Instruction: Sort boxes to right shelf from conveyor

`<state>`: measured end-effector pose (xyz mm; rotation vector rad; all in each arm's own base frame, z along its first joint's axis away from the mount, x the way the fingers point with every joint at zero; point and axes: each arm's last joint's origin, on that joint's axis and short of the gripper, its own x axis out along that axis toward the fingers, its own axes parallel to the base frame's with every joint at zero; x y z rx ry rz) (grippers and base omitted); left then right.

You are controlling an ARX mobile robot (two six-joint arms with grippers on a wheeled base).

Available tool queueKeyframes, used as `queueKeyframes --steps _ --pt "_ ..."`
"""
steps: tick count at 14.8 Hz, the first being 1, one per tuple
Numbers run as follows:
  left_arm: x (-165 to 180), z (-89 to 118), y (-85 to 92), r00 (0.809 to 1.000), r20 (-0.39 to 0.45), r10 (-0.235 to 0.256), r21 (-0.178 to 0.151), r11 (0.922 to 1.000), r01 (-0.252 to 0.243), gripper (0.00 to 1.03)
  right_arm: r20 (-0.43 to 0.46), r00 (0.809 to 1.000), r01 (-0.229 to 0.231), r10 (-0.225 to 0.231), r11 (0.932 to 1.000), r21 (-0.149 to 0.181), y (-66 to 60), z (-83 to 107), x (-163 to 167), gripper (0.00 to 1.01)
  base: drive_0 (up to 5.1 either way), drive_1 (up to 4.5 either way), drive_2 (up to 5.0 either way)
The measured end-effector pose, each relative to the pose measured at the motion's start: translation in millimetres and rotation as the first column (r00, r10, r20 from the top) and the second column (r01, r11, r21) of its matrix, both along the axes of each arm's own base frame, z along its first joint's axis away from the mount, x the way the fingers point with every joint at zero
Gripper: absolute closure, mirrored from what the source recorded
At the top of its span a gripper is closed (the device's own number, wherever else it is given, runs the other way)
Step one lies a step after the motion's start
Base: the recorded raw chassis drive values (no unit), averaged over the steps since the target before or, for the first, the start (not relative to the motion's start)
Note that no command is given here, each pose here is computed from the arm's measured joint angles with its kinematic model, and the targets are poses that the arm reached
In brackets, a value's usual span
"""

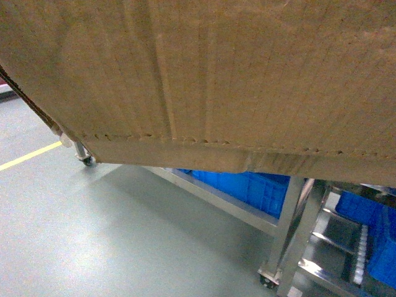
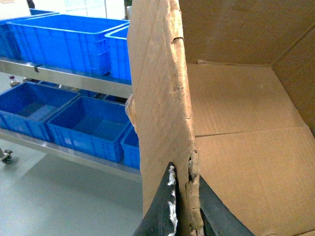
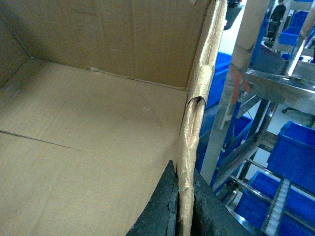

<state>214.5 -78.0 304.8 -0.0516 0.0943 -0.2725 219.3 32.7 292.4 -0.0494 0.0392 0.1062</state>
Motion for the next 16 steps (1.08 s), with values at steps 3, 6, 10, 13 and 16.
queueKeyframes --steps 3,6,10,13,16 --pt "0.0 0.0 0.0 1.000 0.000 0.000 0.000 1.0000 0.000 1.01 0.000 1.000 0.000 0.000 1.0000 0.000 0.0 0.0 0.0 0.98 -1.7 -1.72 -1.7" --pt "0.0 0.0 0.0 1.000 0.000 0.000 0.000 1.0000 0.000 1.01 0.000 1.000 0.000 0.000 1.0000 0.000 0.0 0.0 0.0 0.98 -1.7 -1.68 -1.7" --pt "0.0 0.0 0.0 1.000 0.000 0.000 0.000 1.0000 0.000 1.01 0.000 1.000 0.000 0.000 1.0000 0.000 0.0 0.0 0.0 0.98 -1.6 -1.58 -1.6" --pt "0.0 0.0 0.0 1.000 0.000 0.000 0.000 1.0000 0.000 1.01 0.000 1.000 0.000 0.000 1.0000 0.000 0.0 0.0 0.0 0.98 -1.6 -1.58 -1.6" --pt "0.0 0.0 0.0 1.000 0.000 0.000 0.000 1.0000 0.000 1.01 0.000 1.000 0.000 0.000 1.0000 0.000 0.0 0.0 0.0 0.98 -1.6 -1.58 -1.6"
